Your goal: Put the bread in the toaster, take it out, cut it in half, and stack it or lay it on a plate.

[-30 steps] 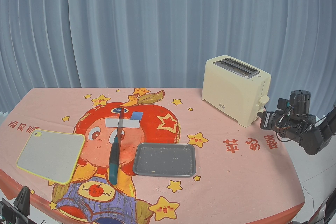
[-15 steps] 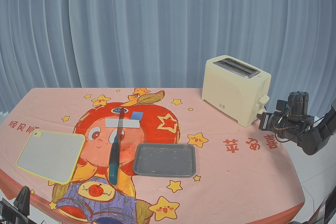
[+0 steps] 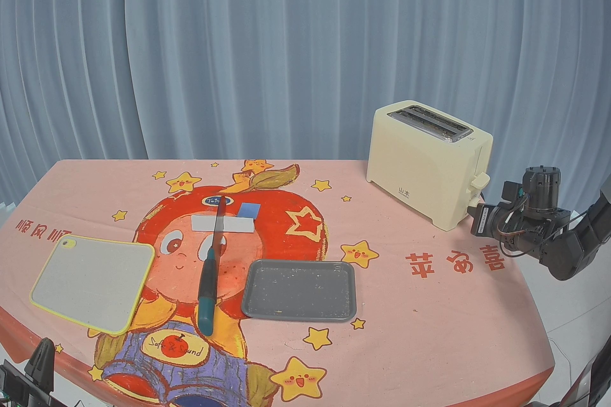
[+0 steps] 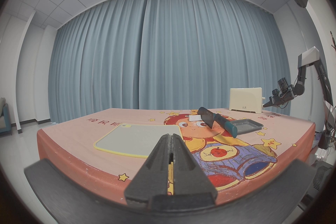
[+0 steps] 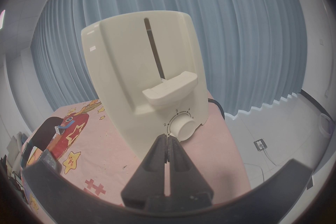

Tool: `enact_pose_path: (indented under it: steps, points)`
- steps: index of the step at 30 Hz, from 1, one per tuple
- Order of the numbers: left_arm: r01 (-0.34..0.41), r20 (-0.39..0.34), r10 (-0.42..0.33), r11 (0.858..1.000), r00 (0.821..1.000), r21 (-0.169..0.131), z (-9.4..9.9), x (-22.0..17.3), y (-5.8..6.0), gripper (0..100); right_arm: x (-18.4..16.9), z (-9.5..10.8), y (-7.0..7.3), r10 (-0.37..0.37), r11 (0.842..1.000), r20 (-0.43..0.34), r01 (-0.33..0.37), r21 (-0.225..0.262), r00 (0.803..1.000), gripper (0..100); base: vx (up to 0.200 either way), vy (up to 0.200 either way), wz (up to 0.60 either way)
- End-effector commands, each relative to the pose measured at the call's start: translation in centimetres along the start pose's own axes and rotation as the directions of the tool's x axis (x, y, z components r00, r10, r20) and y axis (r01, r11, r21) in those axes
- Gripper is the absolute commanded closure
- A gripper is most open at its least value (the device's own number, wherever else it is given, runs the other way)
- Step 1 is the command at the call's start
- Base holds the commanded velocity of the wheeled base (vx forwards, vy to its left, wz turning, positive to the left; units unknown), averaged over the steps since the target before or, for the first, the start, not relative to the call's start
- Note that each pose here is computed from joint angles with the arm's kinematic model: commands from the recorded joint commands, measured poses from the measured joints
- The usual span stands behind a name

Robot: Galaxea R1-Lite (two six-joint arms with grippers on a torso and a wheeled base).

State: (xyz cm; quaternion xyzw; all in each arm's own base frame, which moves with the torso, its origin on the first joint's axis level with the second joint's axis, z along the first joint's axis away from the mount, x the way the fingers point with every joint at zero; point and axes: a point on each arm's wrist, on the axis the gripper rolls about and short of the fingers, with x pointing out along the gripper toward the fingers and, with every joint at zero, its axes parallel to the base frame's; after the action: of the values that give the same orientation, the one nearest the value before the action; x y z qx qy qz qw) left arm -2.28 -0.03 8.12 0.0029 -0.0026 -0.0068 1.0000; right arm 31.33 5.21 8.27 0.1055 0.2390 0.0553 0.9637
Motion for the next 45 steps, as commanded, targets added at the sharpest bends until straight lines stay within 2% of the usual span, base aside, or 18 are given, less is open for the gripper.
enact_pose_path:
  steps: [1, 16, 34, 43, 45]
  points:
    - [0.0, -0.008, 0.0, 1.0, 1.0, 0.0, -0.5, 0.1, 0.0, 100, 0.2, -0.3, -0.1, -0.003, 1.0, -0.011, 0.003, 0.0, 1.0, 100, 0.0, 0.0, 0.0]
    - [0.0, -0.008, 0.0, 1.0, 1.0, 0.0, -0.5, 0.1, 0.0, 100, 0.7, -0.6, -0.8, -0.025, 1.0, -0.026, 0.026, 0.009, 0.999, 100, 0.0, 0.0, 0.0]
    - [0.0, -0.008, 0.0, 1.0, 1.0, 0.0, -0.5, 0.1, 0.0, 100, 0.4, -0.8, -0.5, -0.017, 1.0, -0.033, 0.017, 0.001, 0.999, 100, 0.0, 0.0, 0.0]
    - [0.0, -0.008, 0.0, 1.0, 1.0, 0.0, -0.5, 0.1, 0.0, 100, -1.4, -0.3, 1.2, 0.034, 0.999, -0.005, -0.034, -0.019, 0.999, 100, 0.0, 0.0, 0.0]
    - [0.0, -0.008, 0.0, 1.0, 1.0, 0.0, -0.5, 0.1, 0.0, 100, -2.8, 0.1, 2.1, 0.051, 0.998, 0.02, -0.05, -0.031, 0.999, 100, 0.0, 0.0, 0.0]
